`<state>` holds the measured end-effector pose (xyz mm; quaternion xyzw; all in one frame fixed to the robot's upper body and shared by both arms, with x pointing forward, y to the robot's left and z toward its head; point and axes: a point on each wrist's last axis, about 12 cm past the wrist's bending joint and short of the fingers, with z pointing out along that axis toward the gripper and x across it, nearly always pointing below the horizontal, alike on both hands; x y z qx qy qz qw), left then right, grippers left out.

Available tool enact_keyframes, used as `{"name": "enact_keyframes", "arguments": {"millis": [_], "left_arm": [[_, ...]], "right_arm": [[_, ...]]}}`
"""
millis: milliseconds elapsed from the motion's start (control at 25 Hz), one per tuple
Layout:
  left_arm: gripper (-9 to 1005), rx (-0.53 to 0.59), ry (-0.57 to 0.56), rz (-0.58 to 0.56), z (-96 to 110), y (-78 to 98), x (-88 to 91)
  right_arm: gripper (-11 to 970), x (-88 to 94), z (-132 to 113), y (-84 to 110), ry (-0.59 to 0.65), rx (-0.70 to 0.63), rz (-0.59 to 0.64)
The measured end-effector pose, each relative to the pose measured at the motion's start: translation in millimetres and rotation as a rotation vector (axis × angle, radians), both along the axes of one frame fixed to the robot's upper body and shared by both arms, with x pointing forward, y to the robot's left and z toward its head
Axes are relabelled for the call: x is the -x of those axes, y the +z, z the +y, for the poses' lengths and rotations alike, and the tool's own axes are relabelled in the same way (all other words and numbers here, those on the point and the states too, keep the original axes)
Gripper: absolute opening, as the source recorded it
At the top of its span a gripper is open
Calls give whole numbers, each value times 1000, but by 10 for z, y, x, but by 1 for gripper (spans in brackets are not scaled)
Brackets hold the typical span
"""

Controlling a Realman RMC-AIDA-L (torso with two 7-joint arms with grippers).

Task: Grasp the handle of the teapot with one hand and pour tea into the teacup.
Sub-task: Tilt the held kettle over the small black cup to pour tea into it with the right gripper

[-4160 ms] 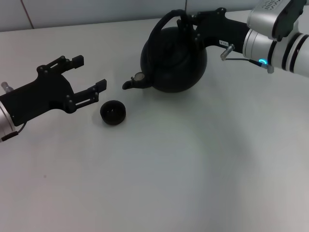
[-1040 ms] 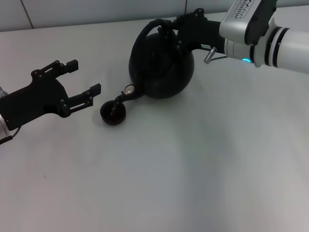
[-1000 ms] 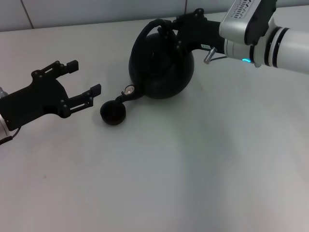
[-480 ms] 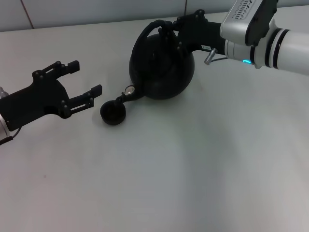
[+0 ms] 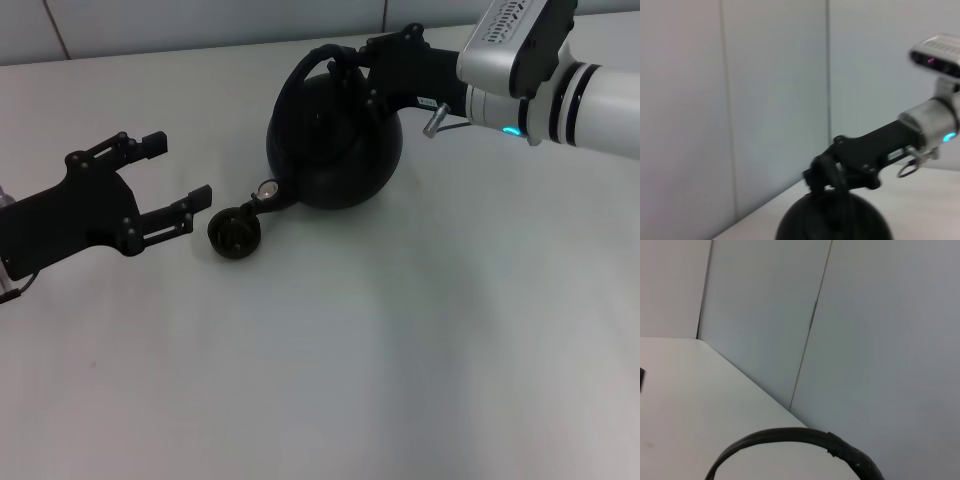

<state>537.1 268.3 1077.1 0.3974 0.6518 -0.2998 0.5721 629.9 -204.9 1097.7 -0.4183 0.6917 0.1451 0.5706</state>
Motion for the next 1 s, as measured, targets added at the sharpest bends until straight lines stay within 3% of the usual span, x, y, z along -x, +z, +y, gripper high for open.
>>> {"name": "enact_keyframes", "arguments": {"millis": [240,1000], "left_arm": [[808,24,-103,-16,56,84,95],[808,36,-93,-26,45,86,105]], "right_arm": [[116,23,-16,-27,-4,-2,7],[116,120,-133,-124,-58,-58,0]]}}
